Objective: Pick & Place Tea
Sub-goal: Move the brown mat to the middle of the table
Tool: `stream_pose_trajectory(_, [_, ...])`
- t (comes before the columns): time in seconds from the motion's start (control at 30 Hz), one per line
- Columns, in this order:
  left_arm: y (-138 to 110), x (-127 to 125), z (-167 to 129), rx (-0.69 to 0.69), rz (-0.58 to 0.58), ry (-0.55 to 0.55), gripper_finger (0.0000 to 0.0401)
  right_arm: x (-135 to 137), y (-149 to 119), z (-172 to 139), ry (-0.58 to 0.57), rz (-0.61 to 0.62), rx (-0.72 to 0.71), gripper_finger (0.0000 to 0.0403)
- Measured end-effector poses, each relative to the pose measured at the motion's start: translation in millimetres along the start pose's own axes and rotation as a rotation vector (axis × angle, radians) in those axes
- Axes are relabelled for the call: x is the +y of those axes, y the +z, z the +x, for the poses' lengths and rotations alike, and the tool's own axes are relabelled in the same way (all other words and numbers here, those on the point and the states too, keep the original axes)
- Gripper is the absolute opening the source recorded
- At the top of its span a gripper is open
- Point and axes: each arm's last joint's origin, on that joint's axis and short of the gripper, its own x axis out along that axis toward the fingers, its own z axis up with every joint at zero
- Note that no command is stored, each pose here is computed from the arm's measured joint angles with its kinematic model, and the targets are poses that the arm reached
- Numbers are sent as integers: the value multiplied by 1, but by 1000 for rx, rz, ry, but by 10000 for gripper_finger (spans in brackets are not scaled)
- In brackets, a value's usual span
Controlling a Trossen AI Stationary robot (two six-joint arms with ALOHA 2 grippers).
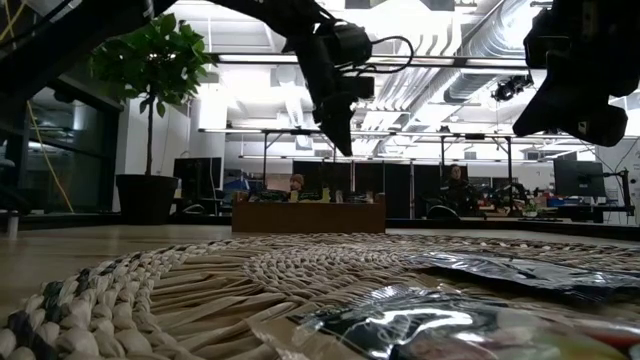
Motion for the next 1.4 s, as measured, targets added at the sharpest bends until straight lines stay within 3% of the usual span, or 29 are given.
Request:
stream_pose_trajectory(0.17, [0, -3, -4, -18, -105, -74, 85, 0, 0, 0, 0, -16, 0, 0])
stream_pose_trajectory(0.37, [1, -11, -13, -22, -174, -179, 11, 0, 0, 0, 10, -52, 18, 0])
stream_pose_trajectory(0.53, [9, -37, -30, -47, -183, -213, 3, 1, -2, 0, 35, -101, 58, 0])
stream_pose_trajectory(0.73, [17, -92, -40, -11, -175, -245, 1, 2, -3, 0, 69, -152, 112, 0])
stream_pose_trajectory(0.97, [21, -178, -54, -3, -163, -273, 0, 7, -7, -2, 147, -204, 184, 0])
stream_pose_trajectory(1.17, [7, -245, -48, 19, -238, -283, 0, 13, -16, -8, 219, -278, 219, 0])
stream_pose_trajectory(1.4, [-17, -301, -47, 69, -316, -266, 0, 21, -28, -11, 225, -278, 263, 0])
